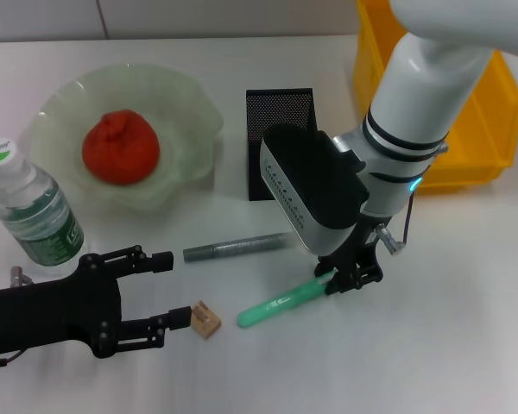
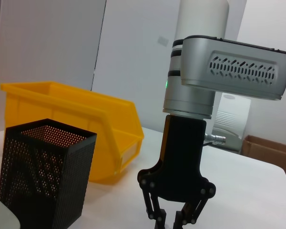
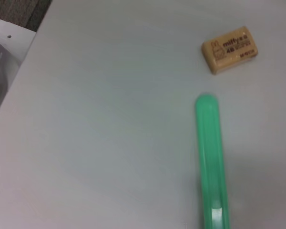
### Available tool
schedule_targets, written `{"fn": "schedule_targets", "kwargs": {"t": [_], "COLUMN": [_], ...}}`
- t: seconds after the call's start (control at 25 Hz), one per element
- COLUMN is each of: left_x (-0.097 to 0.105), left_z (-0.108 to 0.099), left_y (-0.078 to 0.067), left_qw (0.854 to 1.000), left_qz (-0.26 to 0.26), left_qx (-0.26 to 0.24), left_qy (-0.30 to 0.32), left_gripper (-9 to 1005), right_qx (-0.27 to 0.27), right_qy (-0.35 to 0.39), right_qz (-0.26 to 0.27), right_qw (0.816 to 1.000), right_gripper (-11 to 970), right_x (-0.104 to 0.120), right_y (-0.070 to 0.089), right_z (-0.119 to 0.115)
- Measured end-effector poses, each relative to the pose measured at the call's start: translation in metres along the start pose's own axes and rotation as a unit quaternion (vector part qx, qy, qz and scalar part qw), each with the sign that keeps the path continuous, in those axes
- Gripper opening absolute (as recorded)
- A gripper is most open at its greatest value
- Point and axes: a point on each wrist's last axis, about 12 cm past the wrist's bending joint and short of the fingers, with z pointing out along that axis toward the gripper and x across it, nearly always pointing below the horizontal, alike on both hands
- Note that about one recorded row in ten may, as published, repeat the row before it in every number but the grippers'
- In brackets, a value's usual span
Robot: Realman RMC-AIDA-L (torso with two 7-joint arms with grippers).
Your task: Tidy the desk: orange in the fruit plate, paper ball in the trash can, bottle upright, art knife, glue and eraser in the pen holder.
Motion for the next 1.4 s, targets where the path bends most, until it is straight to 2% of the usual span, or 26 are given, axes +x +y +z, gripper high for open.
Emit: {"fn": "schedule_targets", "kwargs": {"t": [0.48, 0.96, 1.24, 1.4], "left_x": [-0.002, -0.008, -0.009, -0.01], "left_z": [-0.001, -0.001, -0.002, -0.002], "left_y": [0.001, 0.0, 0.001, 0.003], "left_qw": [1.0, 1.0, 1.0, 0.999], "left_qz": [0.002, 0.009, 0.012, 0.014], "left_qx": [-0.001, 0.012, 0.007, 0.003], "left_qy": [-0.004, -0.019, -0.025, -0.03], "left_gripper": [782, 782, 782, 781], "right_qx": [0.0, 0.018, 0.047, 0.077], "right_qy": [-0.044, -0.146, -0.241, -0.318], "right_qz": [0.014, 0.063, 0.1, 0.122], "right_qw": [0.999, 0.987, 0.964, 0.937], "right_gripper": [177, 177, 177, 177], "right_x": [0.002, 0.029, 0.052, 0.066], "right_y": [0.006, 0.014, 0.028, 0.041], "right_z": [-0.01, -0.019, -0.016, -0.011]}}
